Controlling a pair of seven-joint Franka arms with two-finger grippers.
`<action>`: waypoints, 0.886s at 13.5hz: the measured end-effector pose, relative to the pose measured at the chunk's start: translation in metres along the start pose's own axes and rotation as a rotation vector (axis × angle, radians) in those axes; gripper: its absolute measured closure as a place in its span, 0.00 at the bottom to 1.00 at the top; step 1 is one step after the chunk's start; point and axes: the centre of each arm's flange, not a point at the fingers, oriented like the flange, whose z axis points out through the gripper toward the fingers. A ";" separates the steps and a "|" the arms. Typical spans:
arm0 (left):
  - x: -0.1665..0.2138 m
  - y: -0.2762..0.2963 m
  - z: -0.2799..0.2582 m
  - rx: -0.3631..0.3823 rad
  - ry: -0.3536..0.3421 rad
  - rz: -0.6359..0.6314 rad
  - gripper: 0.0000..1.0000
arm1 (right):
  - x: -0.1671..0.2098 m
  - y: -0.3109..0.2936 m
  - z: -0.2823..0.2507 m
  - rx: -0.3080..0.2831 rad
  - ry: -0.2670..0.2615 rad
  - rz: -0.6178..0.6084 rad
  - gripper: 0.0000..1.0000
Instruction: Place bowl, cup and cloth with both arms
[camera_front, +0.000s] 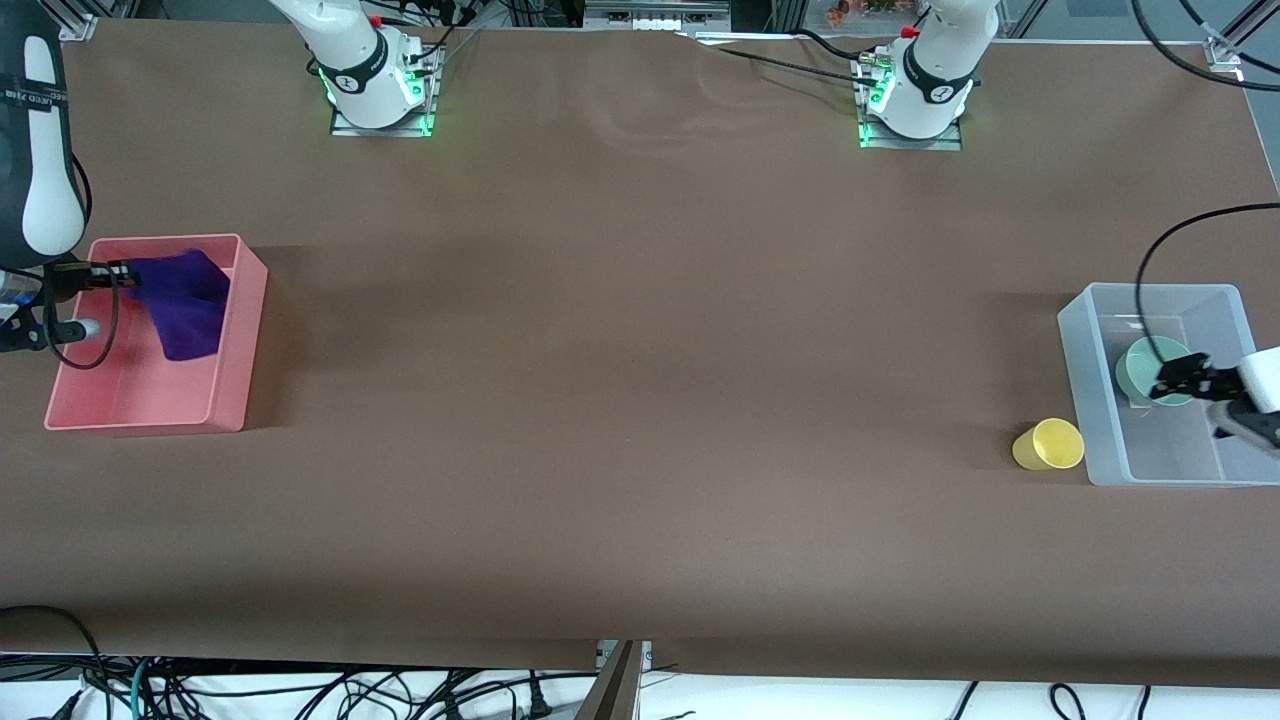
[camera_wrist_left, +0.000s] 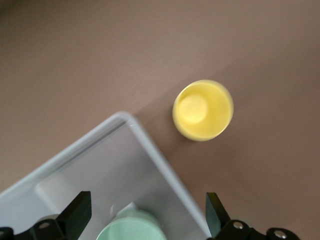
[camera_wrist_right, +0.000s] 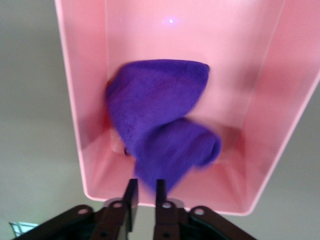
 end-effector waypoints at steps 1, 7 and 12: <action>0.014 0.012 0.011 -0.014 -0.008 0.023 0.00 | 0.002 -0.002 -0.011 0.026 0.040 0.011 0.63; 0.043 0.028 0.093 -0.002 -0.079 0.153 0.04 | 0.001 -0.088 -0.170 0.030 0.153 -0.139 0.00; 0.062 0.038 0.104 0.039 -0.051 0.271 0.19 | 0.002 -0.140 -0.275 -0.112 0.434 -0.222 0.00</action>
